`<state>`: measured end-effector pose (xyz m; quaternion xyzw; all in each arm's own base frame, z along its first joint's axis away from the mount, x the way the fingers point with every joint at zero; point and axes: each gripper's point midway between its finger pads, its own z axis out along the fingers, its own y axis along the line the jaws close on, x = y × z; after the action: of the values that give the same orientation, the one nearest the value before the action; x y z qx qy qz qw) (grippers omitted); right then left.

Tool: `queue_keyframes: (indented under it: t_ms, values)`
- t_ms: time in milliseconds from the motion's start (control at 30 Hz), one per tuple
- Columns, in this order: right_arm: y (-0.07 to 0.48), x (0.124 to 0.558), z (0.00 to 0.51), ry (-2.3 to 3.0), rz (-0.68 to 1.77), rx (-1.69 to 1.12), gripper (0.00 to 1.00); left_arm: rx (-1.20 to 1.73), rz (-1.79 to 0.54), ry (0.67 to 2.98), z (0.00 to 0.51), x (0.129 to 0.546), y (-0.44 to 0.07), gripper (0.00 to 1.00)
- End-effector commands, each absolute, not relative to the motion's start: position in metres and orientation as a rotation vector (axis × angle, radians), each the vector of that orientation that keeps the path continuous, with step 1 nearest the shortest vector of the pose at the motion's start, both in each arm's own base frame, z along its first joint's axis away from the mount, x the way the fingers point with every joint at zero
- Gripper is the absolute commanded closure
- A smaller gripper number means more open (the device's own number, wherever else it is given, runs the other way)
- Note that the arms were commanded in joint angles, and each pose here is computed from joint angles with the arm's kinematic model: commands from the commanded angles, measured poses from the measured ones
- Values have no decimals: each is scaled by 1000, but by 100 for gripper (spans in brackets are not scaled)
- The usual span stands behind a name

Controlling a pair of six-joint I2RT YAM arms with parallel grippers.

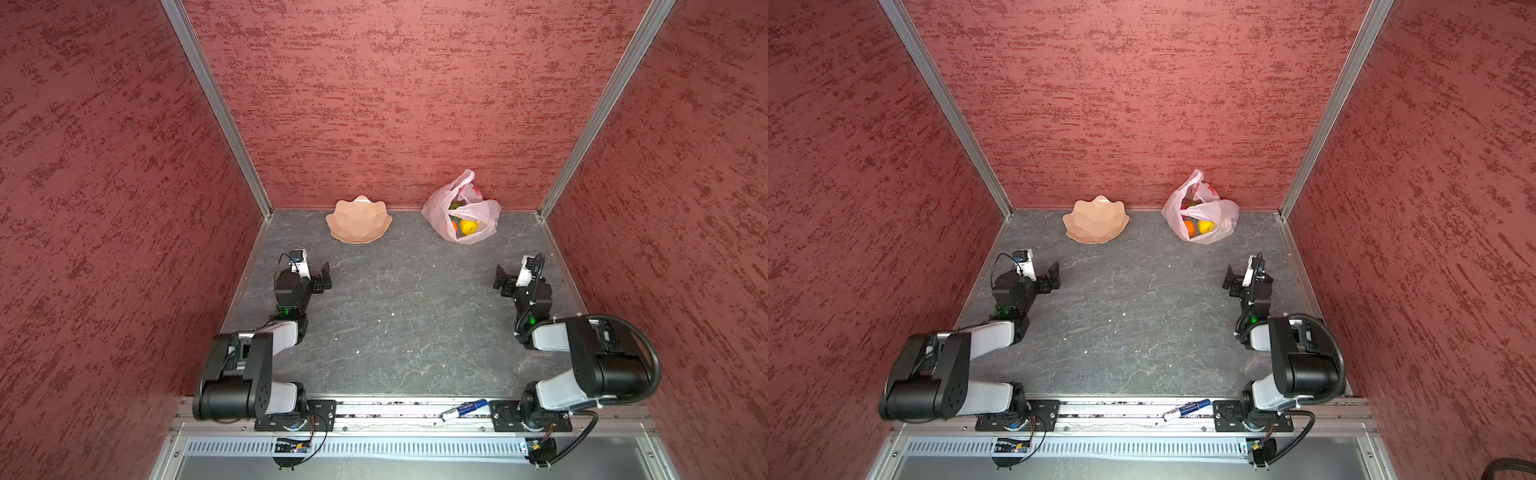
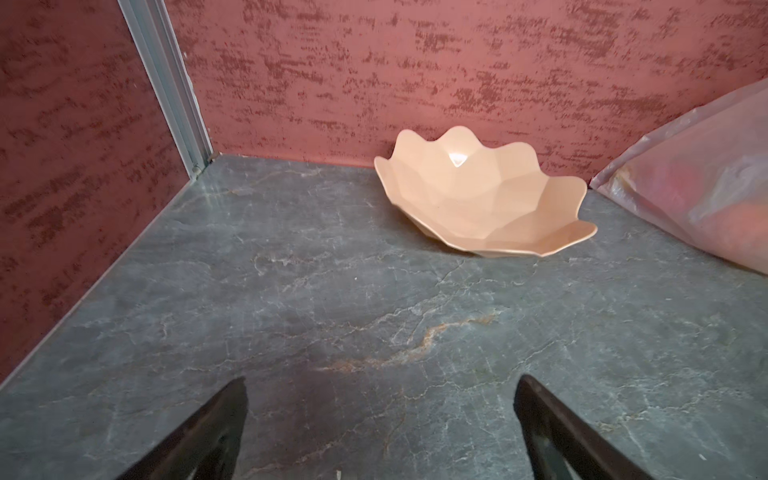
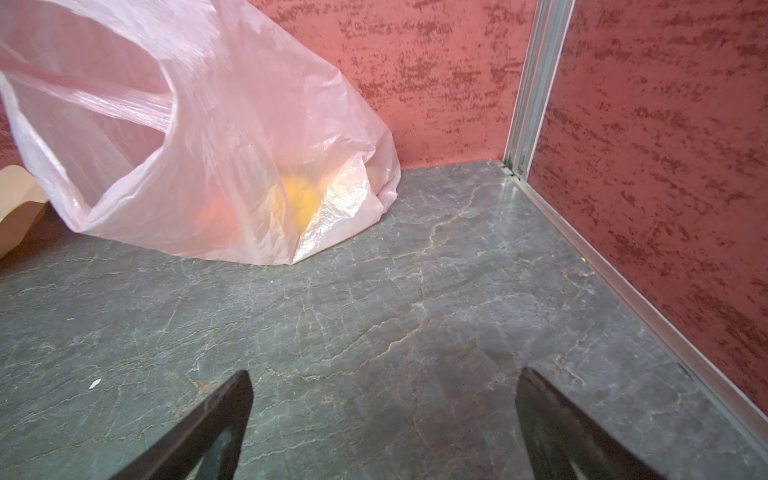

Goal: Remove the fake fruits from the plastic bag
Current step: 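Reach the right gripper to the peach bowl rim while the left arm rises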

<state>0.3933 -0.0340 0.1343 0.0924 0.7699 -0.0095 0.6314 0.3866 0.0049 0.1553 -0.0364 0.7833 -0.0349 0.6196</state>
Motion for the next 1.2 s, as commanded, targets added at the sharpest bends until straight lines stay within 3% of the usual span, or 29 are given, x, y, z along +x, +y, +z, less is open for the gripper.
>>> queue_keyframes:
  t_ms: [0,200,333,500,867,1167]
  values:
    - [-61,402,155,1839,-99,410,1,-168,-85,1834,180,379,10,0]
    - [-81,386,146,1868,-75,758,1,-459,-127,1830,239,354,29,0]
    - [-52,391,152,1895,139,698,1,-922,-176,1643,259,310,73,0]
    - [-29,395,162,1953,279,667,1,-745,-291,1674,289,301,61,0]
    - [74,421,199,2050,356,514,1,-484,-417,2028,287,331,-1,0]
    - [187,456,192,2073,593,461,19,-401,-321,2124,272,320,-28,0]
